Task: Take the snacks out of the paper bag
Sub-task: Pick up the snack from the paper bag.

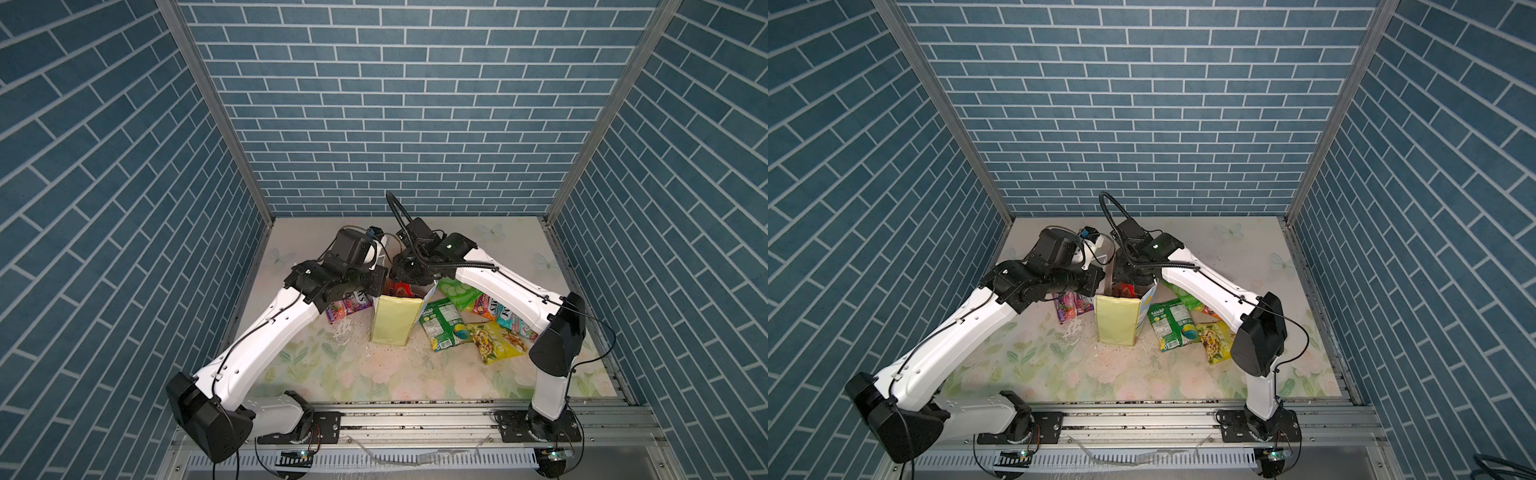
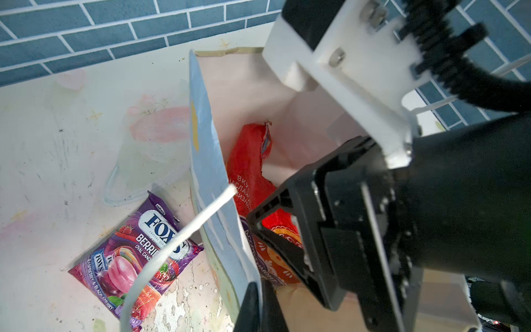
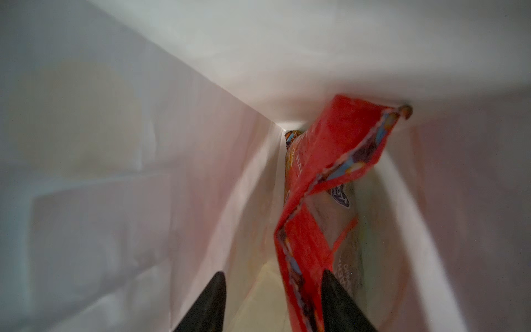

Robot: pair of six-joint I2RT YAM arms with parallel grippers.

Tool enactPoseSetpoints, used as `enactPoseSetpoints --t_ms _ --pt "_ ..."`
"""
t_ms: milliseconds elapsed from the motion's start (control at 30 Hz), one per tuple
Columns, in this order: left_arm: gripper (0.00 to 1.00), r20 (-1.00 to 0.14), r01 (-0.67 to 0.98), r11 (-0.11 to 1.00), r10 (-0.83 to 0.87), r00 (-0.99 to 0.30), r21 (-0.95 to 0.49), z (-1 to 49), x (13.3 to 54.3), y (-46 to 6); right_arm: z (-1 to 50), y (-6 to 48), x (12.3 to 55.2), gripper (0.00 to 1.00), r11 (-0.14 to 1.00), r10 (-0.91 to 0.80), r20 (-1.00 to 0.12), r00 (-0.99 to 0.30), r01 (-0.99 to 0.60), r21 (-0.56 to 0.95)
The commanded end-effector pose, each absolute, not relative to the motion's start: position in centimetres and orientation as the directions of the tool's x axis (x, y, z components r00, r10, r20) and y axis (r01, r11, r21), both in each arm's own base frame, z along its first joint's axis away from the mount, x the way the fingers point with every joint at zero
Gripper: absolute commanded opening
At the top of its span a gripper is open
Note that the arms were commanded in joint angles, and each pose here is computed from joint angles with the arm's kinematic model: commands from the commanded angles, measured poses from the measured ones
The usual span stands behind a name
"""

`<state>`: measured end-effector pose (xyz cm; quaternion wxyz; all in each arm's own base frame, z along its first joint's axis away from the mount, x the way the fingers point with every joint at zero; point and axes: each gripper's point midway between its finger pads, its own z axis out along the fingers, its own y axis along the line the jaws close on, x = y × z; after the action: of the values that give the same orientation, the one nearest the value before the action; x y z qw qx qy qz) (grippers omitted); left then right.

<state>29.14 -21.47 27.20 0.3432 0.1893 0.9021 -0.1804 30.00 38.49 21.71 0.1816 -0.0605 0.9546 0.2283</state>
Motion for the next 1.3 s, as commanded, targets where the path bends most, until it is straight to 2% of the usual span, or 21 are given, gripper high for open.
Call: enactPoseSetpoints --t_ms 0,133,200,267,300,767,1267 --pt "0.07 -0.69 0.479 0.85 0.211 -0.692 -0.22 27.1 29.5 -22.3 20.3 37.8 30.2 0.52 0.914 -0.079 -0.355 -0.931 -0.21 0.347" --pt "0.07 -0.683 0.476 0.853 0.217 -0.697 -0.215 26.6 29.6 -22.3 19.9 37.8 30.4 0.33 0.916 -0.089 -0.345 -0.934 -0.213 0.341" --pt "0.07 -0.681 0.473 0.856 0.218 -0.699 -0.211 26.4 29.5 -22.2 20.2 37.9 30.7 0.21 0.913 -0.086 -0.356 -0.931 -0.217 0.347" --pt "0.07 -0.679 0.47 0.859 0.222 -0.7 -0.203 26.2 29.6 -22.0 20.9 37.9 30.9 0.03 0.909 -0.08 -0.375 -0.924 -0.222 0.352" --pt "0.07 -0.678 0.469 0.86 0.225 -0.7 -0.2 26.1 29.6 -22.0 21.2 37.8 31.1 0.0 0.909 -0.077 -0.385 -0.92 -0.223 0.352" --pt "0.07 -0.67 0.468 0.866 0.243 -0.701 -0.175 26.0 29.6 -21.5 29.3 37.6 31.7 0.0 0.857 -0.044 -0.548 -0.836 -0.313 0.409" --pt "0.07 -0.662 0.455 0.871 0.233 -0.713 -0.184 26.1 29.1 -21.2 35.0 37.8 31.1 0.0 0.787 0.008 -0.619 -0.785 -0.377 0.489"
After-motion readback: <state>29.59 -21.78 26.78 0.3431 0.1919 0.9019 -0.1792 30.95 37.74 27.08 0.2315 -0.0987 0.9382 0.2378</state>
